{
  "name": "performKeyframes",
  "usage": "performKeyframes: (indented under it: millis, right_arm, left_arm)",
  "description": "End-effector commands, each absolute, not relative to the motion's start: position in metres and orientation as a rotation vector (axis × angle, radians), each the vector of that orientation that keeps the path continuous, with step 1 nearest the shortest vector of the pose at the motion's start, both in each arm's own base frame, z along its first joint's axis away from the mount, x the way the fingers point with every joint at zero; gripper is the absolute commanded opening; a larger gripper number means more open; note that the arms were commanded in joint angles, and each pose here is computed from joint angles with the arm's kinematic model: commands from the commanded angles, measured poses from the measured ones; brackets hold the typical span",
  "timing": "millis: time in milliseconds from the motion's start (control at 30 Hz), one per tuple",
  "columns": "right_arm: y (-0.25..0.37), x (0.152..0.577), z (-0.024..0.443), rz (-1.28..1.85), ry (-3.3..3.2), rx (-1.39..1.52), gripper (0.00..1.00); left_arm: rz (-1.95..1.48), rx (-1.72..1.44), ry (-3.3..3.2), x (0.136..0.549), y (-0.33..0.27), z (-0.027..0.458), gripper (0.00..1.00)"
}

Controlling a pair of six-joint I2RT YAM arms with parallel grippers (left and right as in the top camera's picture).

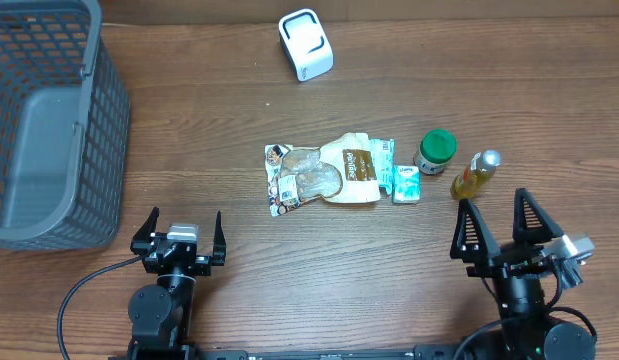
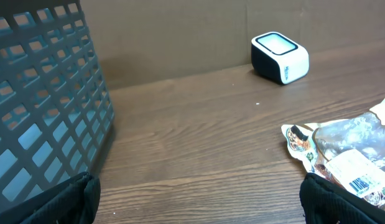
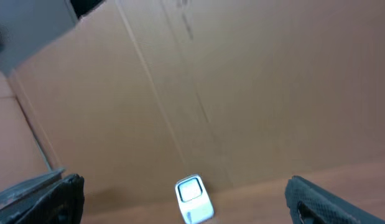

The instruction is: Scan the item barcode

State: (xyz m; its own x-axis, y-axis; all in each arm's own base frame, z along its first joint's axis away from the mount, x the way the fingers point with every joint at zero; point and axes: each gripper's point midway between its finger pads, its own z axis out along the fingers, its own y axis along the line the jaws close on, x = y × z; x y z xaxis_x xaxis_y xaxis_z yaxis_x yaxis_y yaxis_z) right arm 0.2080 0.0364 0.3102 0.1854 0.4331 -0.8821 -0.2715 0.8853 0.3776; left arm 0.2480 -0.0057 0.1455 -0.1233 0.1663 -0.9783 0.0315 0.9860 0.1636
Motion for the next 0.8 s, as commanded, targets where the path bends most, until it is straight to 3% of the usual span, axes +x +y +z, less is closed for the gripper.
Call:
performKeyframes:
  millis: [0, 767]
  right_arm:
    - [0.035, 0.212, 0.305, 0.497, 1.262, 0.151, 1.0]
    - [0.037, 0.224, 0.277, 0.499, 1.247, 0.149, 1.0]
  left_arm:
    - [0.13, 0.159, 1.694, 0.248, -0.004, 0.144, 1.0]
    - [0.13, 0.159, 1.694, 0.248, -0.004, 0.144, 1.0]
